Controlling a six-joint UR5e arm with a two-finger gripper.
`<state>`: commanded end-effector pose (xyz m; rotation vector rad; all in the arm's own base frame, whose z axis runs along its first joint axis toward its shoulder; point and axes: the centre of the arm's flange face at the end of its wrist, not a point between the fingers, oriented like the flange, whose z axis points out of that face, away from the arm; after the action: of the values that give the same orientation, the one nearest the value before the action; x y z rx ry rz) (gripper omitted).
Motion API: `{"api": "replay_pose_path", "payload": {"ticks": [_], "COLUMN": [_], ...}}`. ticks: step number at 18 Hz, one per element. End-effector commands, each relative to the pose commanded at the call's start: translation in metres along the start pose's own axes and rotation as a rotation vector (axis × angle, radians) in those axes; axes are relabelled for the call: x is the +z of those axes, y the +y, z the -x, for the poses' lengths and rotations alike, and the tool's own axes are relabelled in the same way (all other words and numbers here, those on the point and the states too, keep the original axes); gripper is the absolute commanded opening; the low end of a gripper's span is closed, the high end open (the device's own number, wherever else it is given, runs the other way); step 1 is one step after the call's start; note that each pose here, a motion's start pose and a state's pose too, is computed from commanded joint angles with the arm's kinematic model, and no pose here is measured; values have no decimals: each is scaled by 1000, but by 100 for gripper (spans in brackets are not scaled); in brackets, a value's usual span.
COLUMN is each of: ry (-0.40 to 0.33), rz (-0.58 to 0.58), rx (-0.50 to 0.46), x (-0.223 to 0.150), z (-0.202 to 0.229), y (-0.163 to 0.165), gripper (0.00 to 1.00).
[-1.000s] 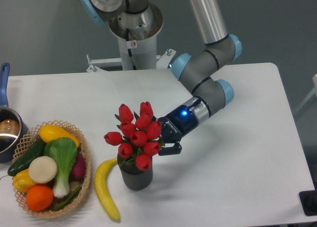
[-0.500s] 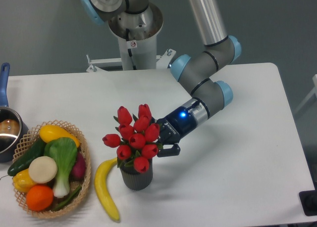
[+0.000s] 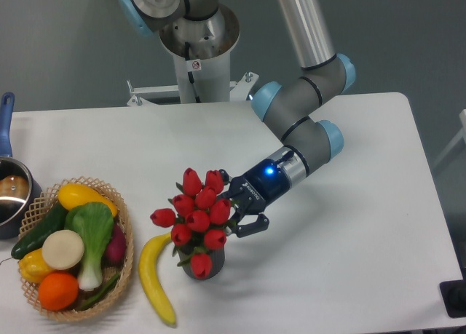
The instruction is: Insert the flowers into the vase
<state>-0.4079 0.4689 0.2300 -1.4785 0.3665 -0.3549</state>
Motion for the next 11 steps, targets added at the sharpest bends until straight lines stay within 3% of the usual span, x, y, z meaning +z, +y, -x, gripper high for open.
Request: {"api": "replay_pose_path", "payload": {"ticks": [2, 7, 11], "ry": [-3, -46, -77], "rz": [0, 30, 156], "rx": [3, 5, 14], "x": [-2, -28, -50], "z": [0, -4, -5], "y": [-2, -18, -33], "gripper": [100, 100, 100]}}
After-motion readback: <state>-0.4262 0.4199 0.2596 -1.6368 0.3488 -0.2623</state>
